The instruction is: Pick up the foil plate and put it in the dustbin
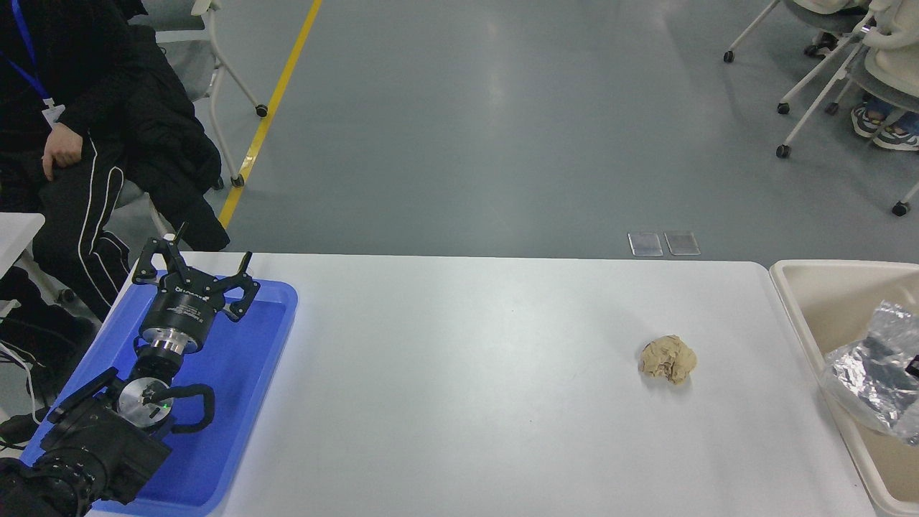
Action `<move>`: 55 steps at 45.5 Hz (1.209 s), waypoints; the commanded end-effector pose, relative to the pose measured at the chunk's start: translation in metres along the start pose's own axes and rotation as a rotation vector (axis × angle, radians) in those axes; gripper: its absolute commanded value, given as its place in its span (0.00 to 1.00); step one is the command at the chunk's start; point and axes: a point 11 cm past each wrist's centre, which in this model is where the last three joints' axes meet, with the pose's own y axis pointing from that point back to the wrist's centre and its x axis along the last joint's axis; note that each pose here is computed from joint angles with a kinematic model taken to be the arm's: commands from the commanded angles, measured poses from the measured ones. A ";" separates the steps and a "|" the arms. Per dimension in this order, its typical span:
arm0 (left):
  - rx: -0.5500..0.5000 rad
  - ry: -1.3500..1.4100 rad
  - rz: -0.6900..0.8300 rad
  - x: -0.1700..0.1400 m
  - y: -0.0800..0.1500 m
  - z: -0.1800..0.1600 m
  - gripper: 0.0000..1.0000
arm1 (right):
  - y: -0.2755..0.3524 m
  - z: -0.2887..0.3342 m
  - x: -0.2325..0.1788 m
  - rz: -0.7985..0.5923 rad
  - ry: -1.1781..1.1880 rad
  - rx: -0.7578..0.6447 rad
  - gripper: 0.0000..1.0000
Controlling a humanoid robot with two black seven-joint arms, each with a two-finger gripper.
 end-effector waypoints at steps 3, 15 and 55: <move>-0.002 0.001 0.000 0.000 0.000 0.000 1.00 | 0.002 -0.007 -0.001 -0.037 -0.026 0.021 1.00; -0.001 0.001 0.000 0.000 0.000 0.000 1.00 | 0.006 -0.019 0.000 -0.088 -0.027 0.054 1.00; 0.005 -0.003 -0.001 0.000 0.000 -0.001 1.00 | 0.225 -0.189 0.034 -0.243 0.540 0.462 1.00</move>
